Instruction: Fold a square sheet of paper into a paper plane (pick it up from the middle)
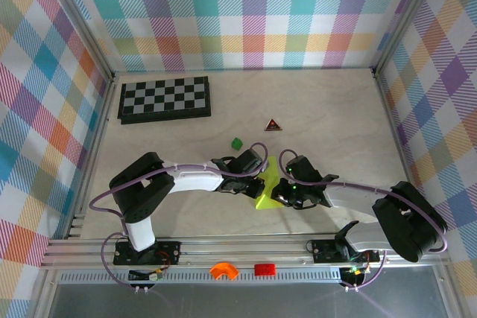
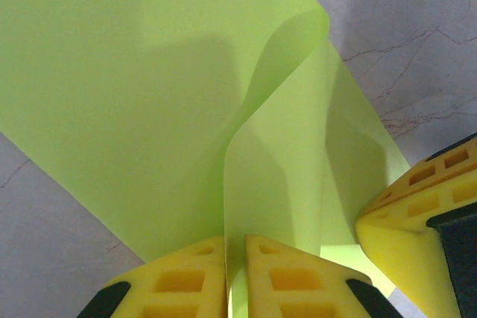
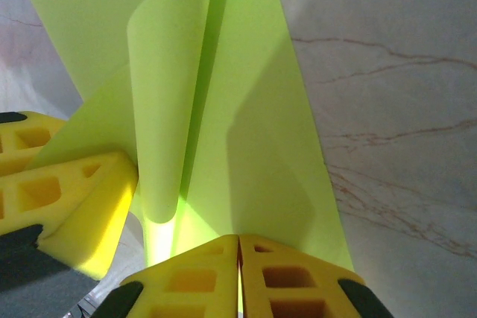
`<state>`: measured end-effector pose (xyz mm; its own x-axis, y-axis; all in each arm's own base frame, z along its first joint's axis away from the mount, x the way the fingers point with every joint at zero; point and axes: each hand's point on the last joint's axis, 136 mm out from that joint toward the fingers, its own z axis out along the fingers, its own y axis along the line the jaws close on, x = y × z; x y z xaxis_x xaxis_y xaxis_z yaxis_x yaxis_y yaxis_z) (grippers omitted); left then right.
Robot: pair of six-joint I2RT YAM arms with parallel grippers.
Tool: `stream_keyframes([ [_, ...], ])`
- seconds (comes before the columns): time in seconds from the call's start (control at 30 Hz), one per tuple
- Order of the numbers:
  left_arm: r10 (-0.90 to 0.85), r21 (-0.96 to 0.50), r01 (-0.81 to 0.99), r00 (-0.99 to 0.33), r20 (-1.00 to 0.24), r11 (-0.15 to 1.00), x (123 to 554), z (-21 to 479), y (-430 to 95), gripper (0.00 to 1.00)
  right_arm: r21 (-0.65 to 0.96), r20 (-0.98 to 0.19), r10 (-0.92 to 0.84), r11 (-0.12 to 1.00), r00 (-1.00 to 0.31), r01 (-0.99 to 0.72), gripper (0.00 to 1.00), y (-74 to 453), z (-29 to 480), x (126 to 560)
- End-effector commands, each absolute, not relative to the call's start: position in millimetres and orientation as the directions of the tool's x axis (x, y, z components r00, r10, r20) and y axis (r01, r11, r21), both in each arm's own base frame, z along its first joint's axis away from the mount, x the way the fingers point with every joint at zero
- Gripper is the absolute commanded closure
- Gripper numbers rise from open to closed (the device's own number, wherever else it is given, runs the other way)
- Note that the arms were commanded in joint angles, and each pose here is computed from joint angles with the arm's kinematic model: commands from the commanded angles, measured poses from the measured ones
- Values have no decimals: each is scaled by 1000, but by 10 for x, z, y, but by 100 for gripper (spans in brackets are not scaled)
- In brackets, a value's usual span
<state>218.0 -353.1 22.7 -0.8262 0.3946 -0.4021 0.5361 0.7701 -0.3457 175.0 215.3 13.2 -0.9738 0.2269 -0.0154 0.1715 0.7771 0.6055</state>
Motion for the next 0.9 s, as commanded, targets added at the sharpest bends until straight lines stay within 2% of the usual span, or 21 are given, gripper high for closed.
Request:
stream_keyframes([
  [0.0,405,-344,553,-814,-415,759,2256,233,-3590,86,534,12,235,820,-972,205,89,2003,-12,1657],
  [0.27,408,-343,561,-808,-426,753,2272,256,-3610,86,536,11,239,818,-971,207,89,2003,-4,1661],
  [0.7,430,-344,540,-833,-350,768,2141,-43,-3499,87,546,-9,236,816,-972,193,88,2013,61,1691],
  [0.87,429,-338,527,-843,-326,780,2093,-94,-3430,88,583,-46,254,792,-966,180,84,2052,226,1787],
])
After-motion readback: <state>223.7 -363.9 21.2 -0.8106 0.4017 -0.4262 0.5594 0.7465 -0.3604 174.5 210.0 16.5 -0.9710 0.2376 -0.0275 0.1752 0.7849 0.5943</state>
